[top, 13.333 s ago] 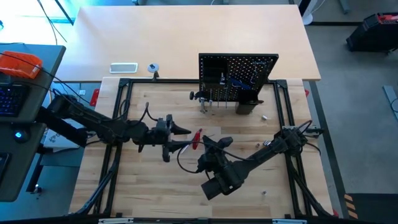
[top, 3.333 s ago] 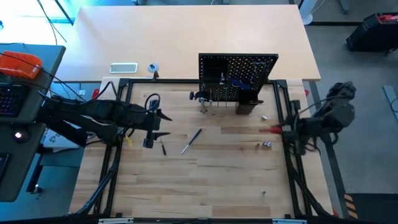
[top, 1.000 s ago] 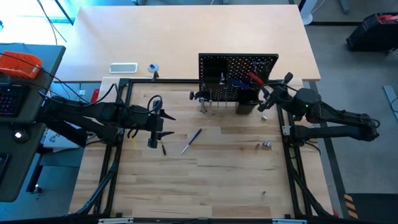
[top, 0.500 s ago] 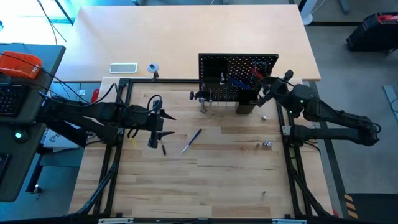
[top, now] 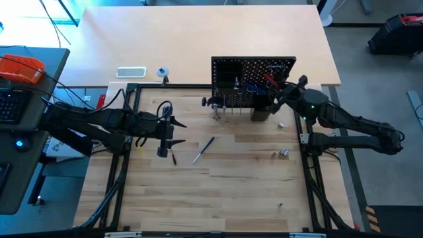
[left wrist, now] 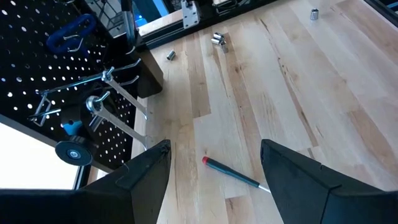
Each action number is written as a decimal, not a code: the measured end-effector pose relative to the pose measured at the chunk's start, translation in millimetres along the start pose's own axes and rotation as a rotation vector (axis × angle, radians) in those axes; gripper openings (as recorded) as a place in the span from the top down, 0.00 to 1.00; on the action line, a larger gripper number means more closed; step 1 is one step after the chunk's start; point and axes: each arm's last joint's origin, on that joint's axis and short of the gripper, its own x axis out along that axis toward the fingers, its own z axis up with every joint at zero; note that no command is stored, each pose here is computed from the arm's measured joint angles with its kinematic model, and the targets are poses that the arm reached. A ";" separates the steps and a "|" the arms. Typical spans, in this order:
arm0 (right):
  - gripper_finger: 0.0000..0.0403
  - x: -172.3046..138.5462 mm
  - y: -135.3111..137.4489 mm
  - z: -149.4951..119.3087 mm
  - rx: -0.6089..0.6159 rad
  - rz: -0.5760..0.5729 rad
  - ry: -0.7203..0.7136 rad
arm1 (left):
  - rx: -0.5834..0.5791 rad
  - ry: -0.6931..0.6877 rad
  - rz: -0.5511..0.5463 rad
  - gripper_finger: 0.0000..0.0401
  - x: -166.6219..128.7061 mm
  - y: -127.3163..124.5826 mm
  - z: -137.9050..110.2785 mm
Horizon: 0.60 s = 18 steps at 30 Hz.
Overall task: Hang tools onto peg board
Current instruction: Hang the red T-handle hex key onto the pegboard
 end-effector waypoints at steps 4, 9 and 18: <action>0.90 -0.1 0.7 -4.0 -0.016 -0.008 0.040 | 0.001 0.003 -0.001 0.40 0.0 -0.1 -0.3; 0.90 -0.3 1.6 -7.8 -0.016 -0.002 0.075 | 0.001 0.004 -0.001 0.40 0.0 -0.1 -0.4; 0.87 -0.8 2.4 -12.6 -0.012 -0.008 0.121 | 0.001 0.004 -0.001 0.40 0.0 -0.2 -0.4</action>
